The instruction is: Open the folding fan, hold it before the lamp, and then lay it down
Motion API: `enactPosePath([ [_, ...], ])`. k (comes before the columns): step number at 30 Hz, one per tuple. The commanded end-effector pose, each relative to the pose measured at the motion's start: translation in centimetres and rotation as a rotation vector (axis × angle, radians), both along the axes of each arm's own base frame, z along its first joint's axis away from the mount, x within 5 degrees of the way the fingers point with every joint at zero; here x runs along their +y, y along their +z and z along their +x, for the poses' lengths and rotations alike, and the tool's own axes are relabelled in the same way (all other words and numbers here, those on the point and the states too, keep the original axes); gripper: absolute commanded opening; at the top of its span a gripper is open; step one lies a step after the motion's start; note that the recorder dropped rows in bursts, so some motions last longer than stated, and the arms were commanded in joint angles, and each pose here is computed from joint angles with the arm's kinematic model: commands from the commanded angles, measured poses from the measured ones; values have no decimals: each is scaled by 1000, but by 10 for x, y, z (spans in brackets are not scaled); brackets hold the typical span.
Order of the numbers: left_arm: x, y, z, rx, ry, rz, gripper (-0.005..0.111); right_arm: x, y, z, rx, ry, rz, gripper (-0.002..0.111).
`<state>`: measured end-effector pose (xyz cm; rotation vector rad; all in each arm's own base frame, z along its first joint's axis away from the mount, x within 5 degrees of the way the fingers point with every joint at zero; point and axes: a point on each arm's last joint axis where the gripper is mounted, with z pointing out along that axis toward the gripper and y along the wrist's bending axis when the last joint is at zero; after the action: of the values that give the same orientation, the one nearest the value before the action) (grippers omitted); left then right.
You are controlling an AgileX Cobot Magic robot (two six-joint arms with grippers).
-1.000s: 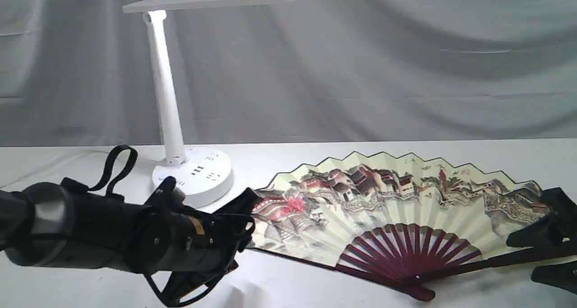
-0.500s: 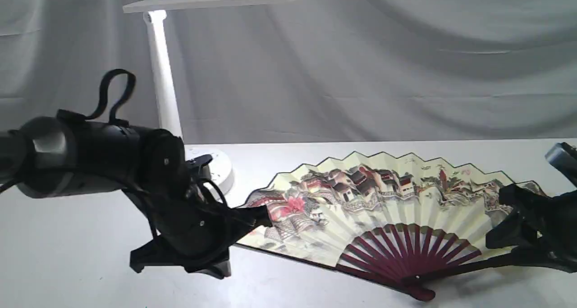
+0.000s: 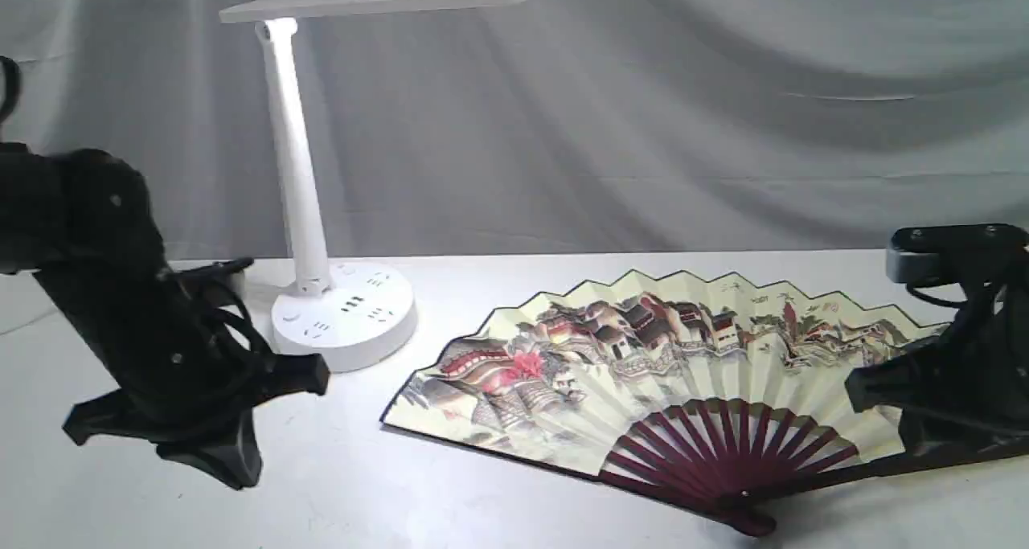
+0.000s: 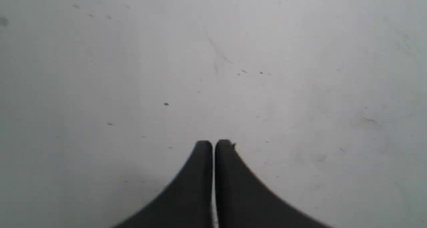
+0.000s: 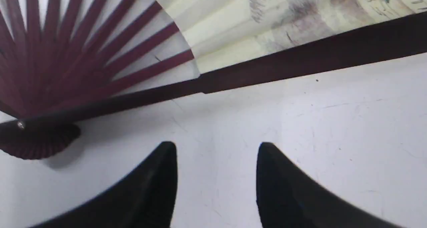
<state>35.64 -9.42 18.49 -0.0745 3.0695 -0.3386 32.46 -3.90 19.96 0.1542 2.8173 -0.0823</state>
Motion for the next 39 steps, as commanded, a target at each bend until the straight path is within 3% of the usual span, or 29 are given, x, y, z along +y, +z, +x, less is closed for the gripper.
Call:
enactPosePath([
  [1,23,24,2,-80,-19,11,0,10,6,0,11,45,-121,39],
  [4,44,31,0,-82,-22,15,0,16,7,0,8,76,-144,39],
  [10,94,45,-2,-116,37,90,0,23,5,-4,44,24,-54,36],
  [16,121,44,-10,-96,34,218,0,22,4,-9,100,15,-57,5],
  [18,123,38,-13,-79,52,235,0,22,8,-10,86,17,-58,0],
  [24,121,27,-21,-76,39,236,0,23,15,-11,55,33,-44,0],
  [30,120,36,-35,-189,42,243,0,10,14,-12,60,-20,-4,0],
  [39,118,37,-48,-183,46,233,0,3,14,-14,75,-33,-9,0],
])
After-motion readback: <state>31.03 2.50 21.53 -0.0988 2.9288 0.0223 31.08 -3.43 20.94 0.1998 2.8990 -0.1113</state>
